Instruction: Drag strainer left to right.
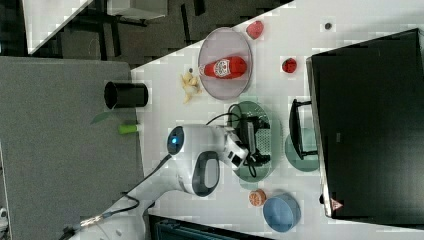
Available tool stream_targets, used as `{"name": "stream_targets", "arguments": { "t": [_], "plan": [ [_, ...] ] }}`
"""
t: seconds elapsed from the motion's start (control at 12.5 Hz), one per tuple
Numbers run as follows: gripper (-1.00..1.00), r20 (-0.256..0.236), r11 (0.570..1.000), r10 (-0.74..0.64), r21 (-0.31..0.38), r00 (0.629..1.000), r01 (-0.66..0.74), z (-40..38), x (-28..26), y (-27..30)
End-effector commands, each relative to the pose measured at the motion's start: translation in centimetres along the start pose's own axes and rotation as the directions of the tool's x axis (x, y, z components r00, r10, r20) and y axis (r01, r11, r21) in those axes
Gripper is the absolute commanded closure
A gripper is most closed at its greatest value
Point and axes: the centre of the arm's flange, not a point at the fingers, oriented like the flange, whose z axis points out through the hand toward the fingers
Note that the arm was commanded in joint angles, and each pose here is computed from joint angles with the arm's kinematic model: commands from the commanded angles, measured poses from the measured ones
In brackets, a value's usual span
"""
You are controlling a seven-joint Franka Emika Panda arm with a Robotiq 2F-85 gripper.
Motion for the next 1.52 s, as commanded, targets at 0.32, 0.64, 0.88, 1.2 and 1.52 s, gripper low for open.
{"name": "stream_targets", "arguments": {
  "t": [0.32, 0.64, 0.88, 1.2, 1.52],
  "plan": [
    [-1.0, -0.061, 0.873, -0.47, 0.113, 0.881, 0.474, -21.1, -1.8, -2.1],
    [-1.0, -0.057, 0.813, -0.572, 0.096, 0.819, 0.574, -34.3, -1.1, 0.5],
    [-1.0, -0.017, 0.814, -0.577, 0.062, 0.816, 0.577, -40.5, -1.2, 2.5],
    [-1.0, -0.016, 0.809, -0.584, 0.075, 0.812, 0.583, -44.2, -1.2, 3.2],
    [-1.0, 0.004, 0.808, -0.588, 0.054, 0.809, 0.587, -43.6, -1.4, 3.4]
  ]
}}
